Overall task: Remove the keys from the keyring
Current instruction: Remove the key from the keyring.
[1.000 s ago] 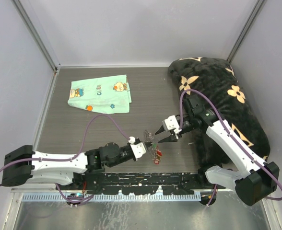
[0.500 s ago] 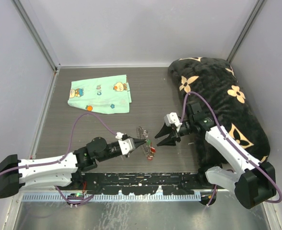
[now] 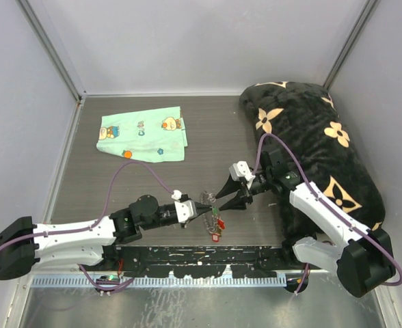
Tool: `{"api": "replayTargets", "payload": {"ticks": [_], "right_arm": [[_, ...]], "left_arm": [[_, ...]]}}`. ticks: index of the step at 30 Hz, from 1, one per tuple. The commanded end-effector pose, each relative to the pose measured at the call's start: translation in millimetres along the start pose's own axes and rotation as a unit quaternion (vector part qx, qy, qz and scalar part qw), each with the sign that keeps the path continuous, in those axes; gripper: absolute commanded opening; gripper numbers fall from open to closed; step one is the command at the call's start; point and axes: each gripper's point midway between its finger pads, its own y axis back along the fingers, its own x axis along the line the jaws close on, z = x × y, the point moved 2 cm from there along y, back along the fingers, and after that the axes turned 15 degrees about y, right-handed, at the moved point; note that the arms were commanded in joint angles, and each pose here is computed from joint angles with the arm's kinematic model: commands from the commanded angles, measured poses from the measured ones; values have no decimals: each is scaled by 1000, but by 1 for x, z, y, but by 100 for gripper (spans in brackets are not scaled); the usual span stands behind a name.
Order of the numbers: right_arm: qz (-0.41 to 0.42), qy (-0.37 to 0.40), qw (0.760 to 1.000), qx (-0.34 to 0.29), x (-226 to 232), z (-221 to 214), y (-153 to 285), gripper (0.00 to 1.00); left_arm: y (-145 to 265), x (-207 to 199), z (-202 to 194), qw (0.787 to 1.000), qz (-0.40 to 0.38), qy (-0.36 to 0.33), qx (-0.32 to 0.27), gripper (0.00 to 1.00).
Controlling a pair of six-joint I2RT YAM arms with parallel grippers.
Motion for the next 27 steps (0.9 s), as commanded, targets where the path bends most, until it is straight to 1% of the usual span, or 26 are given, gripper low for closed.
{"api": "replayTargets", "payload": {"ticks": [1, 7, 11, 14, 19, 21, 25, 27], "right_arm": [[25, 17, 999, -14, 7, 3, -9, 48], [23, 21, 1000, 0, 7, -2, -10, 48], [12, 23, 1000, 12, 2, -3, -8, 51], [7, 20, 1000, 13, 0, -4, -5, 53], [12, 16, 1000, 5, 3, -5, -6, 53], [16, 15, 1000, 0, 5, -4, -6, 52], [17, 11, 1000, 1, 5, -7, -7, 44], [20, 7, 1000, -2, 6, -9, -8, 42]], "left_arm": [[-7, -2, 52, 996, -8, -5, -84, 0], [-5, -2, 54, 996, -9, -2, -90, 0], [-4, -3, 55, 996, -10, -2, -92, 0], [-2, -4, 55, 996, -11, -1, -93, 0], [0, -4, 56, 995, -11, 1, -98, 0], [1, -3, 56, 995, -9, 1, -99, 0], [1, -3, 56, 995, -7, 1, -101, 0], [0, -2, 57, 995, -7, 0, -103, 0]]}}
